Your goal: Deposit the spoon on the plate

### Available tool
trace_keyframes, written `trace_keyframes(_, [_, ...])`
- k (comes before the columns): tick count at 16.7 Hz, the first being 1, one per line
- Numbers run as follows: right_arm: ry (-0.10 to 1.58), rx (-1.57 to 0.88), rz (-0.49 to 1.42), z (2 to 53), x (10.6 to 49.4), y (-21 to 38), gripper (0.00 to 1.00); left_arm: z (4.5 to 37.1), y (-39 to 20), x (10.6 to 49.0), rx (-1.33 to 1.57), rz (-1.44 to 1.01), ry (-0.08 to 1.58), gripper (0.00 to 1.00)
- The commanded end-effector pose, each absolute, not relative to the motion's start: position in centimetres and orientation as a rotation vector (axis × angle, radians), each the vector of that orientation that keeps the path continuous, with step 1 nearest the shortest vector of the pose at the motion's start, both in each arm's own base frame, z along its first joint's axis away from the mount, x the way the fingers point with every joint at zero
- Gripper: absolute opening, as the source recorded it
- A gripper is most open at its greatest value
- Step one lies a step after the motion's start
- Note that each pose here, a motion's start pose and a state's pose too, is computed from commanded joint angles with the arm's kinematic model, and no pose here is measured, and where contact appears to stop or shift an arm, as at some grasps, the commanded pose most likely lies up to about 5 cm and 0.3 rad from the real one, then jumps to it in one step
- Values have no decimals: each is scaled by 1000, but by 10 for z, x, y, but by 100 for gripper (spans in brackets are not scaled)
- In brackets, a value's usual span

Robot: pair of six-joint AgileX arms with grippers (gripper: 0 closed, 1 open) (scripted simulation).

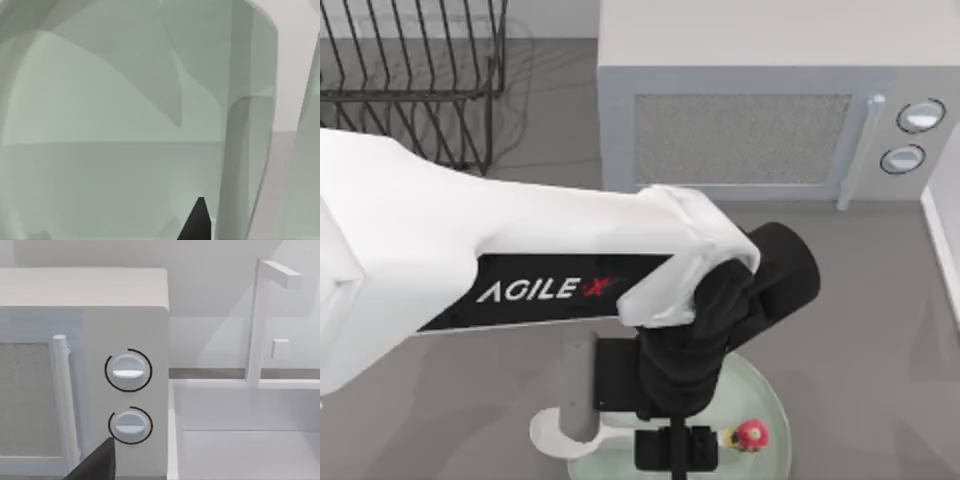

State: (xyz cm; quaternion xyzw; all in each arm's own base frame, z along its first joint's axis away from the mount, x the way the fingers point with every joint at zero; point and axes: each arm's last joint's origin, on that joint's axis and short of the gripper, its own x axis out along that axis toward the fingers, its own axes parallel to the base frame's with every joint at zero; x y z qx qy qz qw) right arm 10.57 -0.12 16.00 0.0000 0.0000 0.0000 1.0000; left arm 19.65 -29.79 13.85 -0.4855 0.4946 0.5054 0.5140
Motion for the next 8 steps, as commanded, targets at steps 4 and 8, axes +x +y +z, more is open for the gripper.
trace_keyframes(4, [0,0,0,160,106,-1,100,138,-298,197,-1167,1215,1189,45])
trace_keyframes(8, [0,0,0,160,106,-1,100,138,-298,197,-1167,1215,1189,75])
